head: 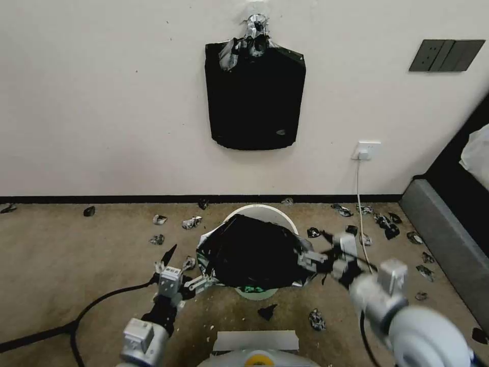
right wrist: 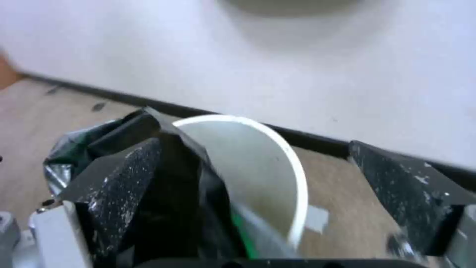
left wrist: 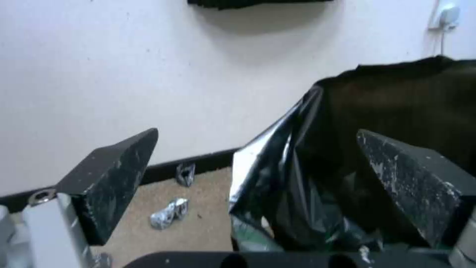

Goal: Place a trash bag onto the trash bin.

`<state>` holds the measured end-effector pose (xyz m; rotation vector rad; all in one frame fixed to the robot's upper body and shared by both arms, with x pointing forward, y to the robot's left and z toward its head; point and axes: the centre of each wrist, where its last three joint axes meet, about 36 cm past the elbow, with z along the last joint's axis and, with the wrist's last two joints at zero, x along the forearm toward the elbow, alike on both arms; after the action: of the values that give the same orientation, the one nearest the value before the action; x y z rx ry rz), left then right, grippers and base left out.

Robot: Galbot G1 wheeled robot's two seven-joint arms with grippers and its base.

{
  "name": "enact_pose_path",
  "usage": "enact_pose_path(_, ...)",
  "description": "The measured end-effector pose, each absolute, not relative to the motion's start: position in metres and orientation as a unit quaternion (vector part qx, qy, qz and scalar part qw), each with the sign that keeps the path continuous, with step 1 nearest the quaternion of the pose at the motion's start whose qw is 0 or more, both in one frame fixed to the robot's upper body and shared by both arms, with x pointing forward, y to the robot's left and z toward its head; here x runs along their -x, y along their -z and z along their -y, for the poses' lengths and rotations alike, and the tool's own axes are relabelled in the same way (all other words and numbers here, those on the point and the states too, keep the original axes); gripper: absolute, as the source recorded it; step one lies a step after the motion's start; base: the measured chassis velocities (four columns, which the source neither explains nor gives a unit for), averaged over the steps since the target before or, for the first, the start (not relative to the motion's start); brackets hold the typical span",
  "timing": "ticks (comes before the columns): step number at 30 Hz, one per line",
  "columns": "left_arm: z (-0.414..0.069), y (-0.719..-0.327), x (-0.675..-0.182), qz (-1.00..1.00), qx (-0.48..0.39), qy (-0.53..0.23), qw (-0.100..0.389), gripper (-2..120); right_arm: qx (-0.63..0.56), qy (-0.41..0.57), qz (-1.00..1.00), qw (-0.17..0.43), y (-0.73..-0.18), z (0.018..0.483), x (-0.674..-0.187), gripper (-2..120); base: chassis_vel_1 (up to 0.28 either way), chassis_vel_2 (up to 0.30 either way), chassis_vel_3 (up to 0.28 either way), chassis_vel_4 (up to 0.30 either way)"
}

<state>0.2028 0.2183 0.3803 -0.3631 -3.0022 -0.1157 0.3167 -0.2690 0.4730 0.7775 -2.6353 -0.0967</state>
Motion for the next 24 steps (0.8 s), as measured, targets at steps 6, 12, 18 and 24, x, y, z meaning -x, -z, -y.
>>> enact_pose_path(6, -0.219, -0.374, -0.198, 0.994, 0.096, 0.04, 0.046, 100, -0.336, 0.012, 0.915, 0.223, -0.469, 0.291, -0.399, 100, 0.0, 0.0, 0.0, 0.0)
enact_pose_path(12, -0.221, -0.37, -0.189, 0.994, 0.086, 0.047, 0.044, 100, -0.362, -0.014, 0.901, 0.24, -0.468, 0.295, -0.46, 100, 0.0, 0.0, 0.0, 0.0)
enact_pose_path(18, -0.236, -0.373, -0.182, 0.992, 0.092, 0.085, 0.035, 100, -0.416, -0.081, 0.859, 0.288, -0.441, 0.281, -0.53, 100, 0.0, 0.0, 0.0, 0.0)
enact_pose_path(24, -0.247, -0.38, -0.182, 0.99, 0.087, 0.106, 0.027, 100, -0.451, -0.118, 0.83, 0.306, -0.424, 0.27, -0.558, 100, 0.0, 0.0, 0.0, 0.0)
